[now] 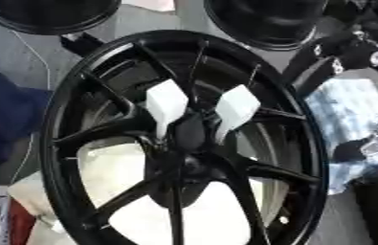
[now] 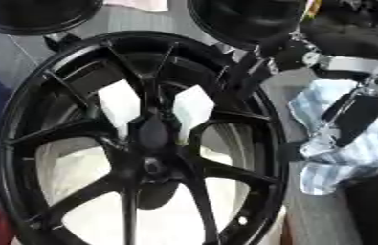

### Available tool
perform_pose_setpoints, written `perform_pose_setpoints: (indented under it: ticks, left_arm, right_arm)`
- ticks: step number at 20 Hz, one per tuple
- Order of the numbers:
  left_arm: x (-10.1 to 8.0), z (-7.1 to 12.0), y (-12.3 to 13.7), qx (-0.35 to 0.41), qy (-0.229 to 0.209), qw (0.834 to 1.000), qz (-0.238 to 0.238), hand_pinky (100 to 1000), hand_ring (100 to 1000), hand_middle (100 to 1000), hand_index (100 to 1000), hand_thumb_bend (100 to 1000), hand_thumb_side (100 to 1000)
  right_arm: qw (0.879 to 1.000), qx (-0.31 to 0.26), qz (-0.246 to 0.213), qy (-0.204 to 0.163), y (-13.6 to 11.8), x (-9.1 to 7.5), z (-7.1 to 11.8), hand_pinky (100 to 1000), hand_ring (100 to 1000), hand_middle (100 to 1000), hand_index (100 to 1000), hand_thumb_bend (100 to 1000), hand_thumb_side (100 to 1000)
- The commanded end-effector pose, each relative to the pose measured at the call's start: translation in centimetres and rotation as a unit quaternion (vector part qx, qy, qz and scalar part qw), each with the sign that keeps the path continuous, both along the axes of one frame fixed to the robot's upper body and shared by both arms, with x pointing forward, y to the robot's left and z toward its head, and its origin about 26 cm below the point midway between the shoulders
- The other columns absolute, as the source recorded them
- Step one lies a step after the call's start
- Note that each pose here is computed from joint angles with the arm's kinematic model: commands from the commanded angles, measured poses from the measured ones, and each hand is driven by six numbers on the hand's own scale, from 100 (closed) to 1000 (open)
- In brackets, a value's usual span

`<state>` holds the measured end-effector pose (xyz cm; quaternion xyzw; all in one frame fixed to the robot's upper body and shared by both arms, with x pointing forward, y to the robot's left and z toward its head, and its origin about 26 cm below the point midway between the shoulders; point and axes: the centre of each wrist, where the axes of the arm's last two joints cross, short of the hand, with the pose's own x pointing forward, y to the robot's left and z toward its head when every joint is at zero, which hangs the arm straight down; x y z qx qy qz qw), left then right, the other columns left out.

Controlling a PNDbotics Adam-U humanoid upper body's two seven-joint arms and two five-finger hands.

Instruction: Pull the pin out of the wheel hub.

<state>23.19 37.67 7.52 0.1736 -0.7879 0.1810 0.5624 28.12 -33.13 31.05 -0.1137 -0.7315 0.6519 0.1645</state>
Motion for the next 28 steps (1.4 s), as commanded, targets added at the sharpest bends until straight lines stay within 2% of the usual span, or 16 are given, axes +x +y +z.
perform_pose_setpoints:
  ticks: [1, 10, 16, 28]
  left_arm:
    - [0.1, 0.8, 0.2, 0.016, -0.008, 1.000, -0.008, 808, 604, 595, 794, 114, 972]
    - [0.5, 1.2, -0.3, 0.020, -0.017, 1.000, -0.017, 808, 604, 595, 794, 109, 966]
    - [0.6, 1.4, -0.5, 0.026, -0.022, 0.999, -0.019, 809, 603, 595, 794, 103, 966]
    - [1.0, 1.5, -0.9, 0.034, -0.024, 0.999, -0.018, 810, 603, 595, 792, 100, 970]
  right_arm:
    - [1.000, 0.005, -0.014, -0.006, 0.5, -0.2, 1.1, 848, 828, 783, 770, 570, 293]
    - [0.999, 0.023, -0.041, 0.003, 1.7, 0.2, 1.5, 855, 834, 789, 775, 551, 253]
    - [0.999, 0.017, -0.042, 0.012, 2.4, 0.4, 1.5, 857, 837, 794, 785, 561, 264]
    - [0.997, 0.007, -0.067, 0.027, 2.1, 1.6, 0.3, 857, 837, 793, 798, 568, 232]
